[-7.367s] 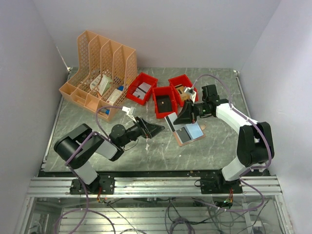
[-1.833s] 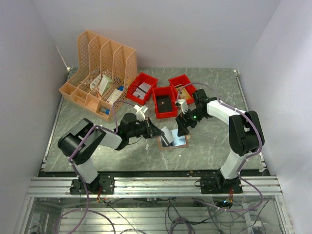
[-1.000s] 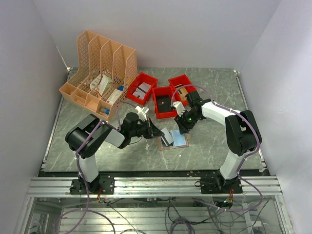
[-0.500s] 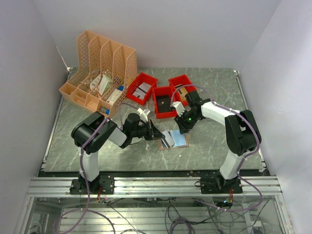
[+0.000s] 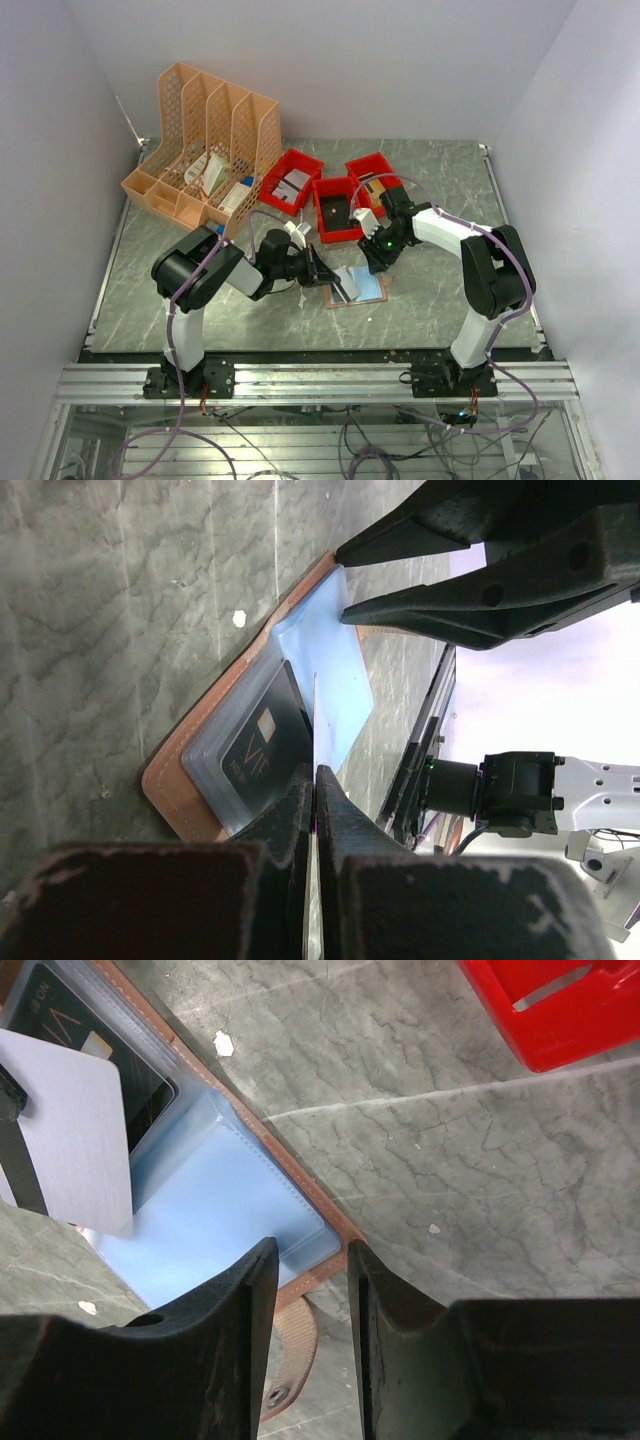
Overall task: Put the credit cards into the card holder
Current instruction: Insert the credit card into the card holder.
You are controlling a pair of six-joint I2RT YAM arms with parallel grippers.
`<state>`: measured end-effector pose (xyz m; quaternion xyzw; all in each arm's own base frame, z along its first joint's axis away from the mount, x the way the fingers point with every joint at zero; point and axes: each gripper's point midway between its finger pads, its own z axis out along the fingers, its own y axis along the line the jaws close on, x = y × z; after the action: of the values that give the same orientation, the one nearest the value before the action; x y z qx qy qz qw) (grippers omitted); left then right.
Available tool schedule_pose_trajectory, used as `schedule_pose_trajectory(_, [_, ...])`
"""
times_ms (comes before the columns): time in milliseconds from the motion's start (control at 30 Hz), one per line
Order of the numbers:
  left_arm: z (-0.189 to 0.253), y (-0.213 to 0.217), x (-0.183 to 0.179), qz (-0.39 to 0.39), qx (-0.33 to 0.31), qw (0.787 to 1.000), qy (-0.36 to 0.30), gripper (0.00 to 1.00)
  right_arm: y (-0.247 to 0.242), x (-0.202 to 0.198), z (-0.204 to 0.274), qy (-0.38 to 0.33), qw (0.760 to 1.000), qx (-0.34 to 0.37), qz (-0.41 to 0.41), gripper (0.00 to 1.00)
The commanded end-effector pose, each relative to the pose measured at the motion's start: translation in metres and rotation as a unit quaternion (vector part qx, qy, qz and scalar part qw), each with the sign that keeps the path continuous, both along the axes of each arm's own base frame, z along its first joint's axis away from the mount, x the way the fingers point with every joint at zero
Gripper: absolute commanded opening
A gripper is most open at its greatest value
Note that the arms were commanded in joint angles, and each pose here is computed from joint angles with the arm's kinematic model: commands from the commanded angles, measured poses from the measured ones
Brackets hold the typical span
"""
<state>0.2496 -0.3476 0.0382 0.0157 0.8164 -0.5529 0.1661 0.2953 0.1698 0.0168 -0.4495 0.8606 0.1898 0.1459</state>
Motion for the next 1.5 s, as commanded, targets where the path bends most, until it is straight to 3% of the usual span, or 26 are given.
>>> schedule_pose_trajectory(0, [-0.003,0.001,-0.002,-0.011,0.006,1.000,0.015,0.07,0.009,-0.011,-0.012,0.028,0.999,0.004,0.016,0.32])
schedule_pose_trajectory(900, [-0.023,0.010,-0.024,0.004,0.018,0.992,0.122,0.07,0.030,-0.019,-0.012,0.040,0.998,0.028,0.032,0.31])
schedule_pose_trajectory(1467, [-0.025,0.011,-0.033,-0.009,0.025,0.988,0.152,0.07,0.035,-0.020,-0.014,0.034,0.999,0.023,0.031,0.30])
